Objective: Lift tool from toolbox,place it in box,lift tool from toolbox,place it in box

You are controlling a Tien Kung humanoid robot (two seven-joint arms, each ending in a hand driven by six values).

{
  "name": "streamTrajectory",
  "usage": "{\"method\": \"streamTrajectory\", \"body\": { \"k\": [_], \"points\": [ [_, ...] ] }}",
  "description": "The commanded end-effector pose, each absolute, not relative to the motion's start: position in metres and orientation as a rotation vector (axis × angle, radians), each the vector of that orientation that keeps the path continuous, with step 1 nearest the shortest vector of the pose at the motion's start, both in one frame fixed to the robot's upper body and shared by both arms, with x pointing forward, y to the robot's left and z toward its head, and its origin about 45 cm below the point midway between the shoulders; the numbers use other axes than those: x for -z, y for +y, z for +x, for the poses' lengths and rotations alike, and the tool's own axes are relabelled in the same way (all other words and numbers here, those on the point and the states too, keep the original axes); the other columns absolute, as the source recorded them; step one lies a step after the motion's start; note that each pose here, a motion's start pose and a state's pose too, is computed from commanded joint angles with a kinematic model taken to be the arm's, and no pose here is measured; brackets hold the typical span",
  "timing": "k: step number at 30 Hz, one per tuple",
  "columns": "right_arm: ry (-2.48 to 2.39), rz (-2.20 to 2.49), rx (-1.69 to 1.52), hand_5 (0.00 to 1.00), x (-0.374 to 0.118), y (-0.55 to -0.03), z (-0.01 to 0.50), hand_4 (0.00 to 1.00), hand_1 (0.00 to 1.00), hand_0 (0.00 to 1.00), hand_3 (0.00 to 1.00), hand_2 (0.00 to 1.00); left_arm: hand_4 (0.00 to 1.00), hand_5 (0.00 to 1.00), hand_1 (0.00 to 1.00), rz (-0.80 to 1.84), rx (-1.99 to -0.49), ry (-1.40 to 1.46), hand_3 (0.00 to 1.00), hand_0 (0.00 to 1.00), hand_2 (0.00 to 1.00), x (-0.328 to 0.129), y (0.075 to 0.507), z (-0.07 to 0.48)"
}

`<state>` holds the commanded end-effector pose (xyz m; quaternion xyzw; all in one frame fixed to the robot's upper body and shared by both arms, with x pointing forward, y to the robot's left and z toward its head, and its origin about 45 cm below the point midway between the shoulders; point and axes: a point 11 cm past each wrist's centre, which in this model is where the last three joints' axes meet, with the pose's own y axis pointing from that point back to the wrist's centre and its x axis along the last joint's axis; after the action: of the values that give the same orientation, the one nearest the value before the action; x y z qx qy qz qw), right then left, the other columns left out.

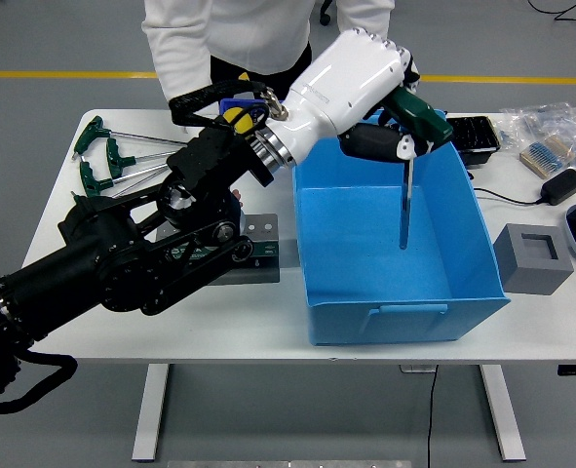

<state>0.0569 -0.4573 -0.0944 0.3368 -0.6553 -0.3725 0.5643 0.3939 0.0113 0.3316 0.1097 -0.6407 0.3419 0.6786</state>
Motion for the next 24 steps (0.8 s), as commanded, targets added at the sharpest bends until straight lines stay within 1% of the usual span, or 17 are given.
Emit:
{"method": "streamTrajectory", "body": {
  "k": [2, 3, 8, 9, 14, 15, 20, 21, 24],
  "points": [
    [-1.544, 0.792, 0.876, 0.763, 0.094, -0.457, 0.057, 0.845, 0.641, 0.680, 0.623, 0.725, 0.744, 0.588, 0.002, 0.275, -0.721, -1.432, 0.002, 0.209, 0.002, -0.317, 0.006, 0.392],
    [-1.544, 0.792, 0.876, 0.763, 0.094, -0.457, 0.057, 0.845, 0.641, 0.680, 0.624, 0.726, 0.748, 0.598, 0.002, 0.289, -0.699, -1.428, 0.026, 0.224, 0.034, -0.310, 0.003, 0.391],
    [-1.540, 0.795, 0.872, 0.763, 0.094, -0.458, 0.058, 0.845, 0.641, 0.680, 0.624, 0.726, 0.748, 0.598, 0.002, 0.340, -0.623, -1.404, 0.026, 0.224, 0.034, -0.287, -0.003, 0.391],
    [-1.539, 0.795, 0.871, 0.763, 0.094, -0.458, 0.057, 0.844, 0.641, 0.680, 0.624, 0.725, 0.852, 0.722, 0.142, 0.346, -0.615, -1.398, 0.134, 0.306, 0.170, -0.285, -0.002, 0.391],
    [-1.532, 0.795, 0.868, 0.763, 0.094, -0.458, 0.057, 0.844, 0.641, 0.680, 0.624, 0.725, 0.852, 0.722, 0.142, 0.362, -0.596, -1.377, 0.134, 0.306, 0.170, -0.277, 0.002, 0.396],
    [-1.532, 0.795, 0.868, 0.763, 0.094, -0.458, 0.056, 0.844, 0.643, 0.680, 0.628, 0.724, 0.916, 0.755, 0.489, 0.362, -0.594, -1.375, 0.546, 0.444, 0.581, -0.276, 0.003, 0.397],
    [-1.531, 0.794, 0.869, 0.763, 0.094, -0.458, 0.056, 0.844, 0.643, 0.680, 0.628, 0.724, 0.916, 0.755, 0.489, 0.330, -0.612, -1.365, 0.546, 0.444, 0.581, -0.280, 0.007, 0.402],
    [-1.531, 0.794, 0.869, 0.762, 0.094, -0.458, 0.056, 0.844, 0.641, 0.681, 0.624, 0.725, 0.994, 0.760, 0.595, 0.325, -0.616, -1.363, 0.711, 0.527, 0.712, -0.281, 0.007, 0.402],
    [-1.530, 0.795, 0.867, 0.762, 0.094, -0.459, 0.057, 0.844, 0.641, 0.681, 0.624, 0.725, 0.994, 0.760, 0.595, 0.287, -0.634, -1.358, 0.711, 0.527, 0.712, -0.287, 0.008, 0.403]
  ]
}}
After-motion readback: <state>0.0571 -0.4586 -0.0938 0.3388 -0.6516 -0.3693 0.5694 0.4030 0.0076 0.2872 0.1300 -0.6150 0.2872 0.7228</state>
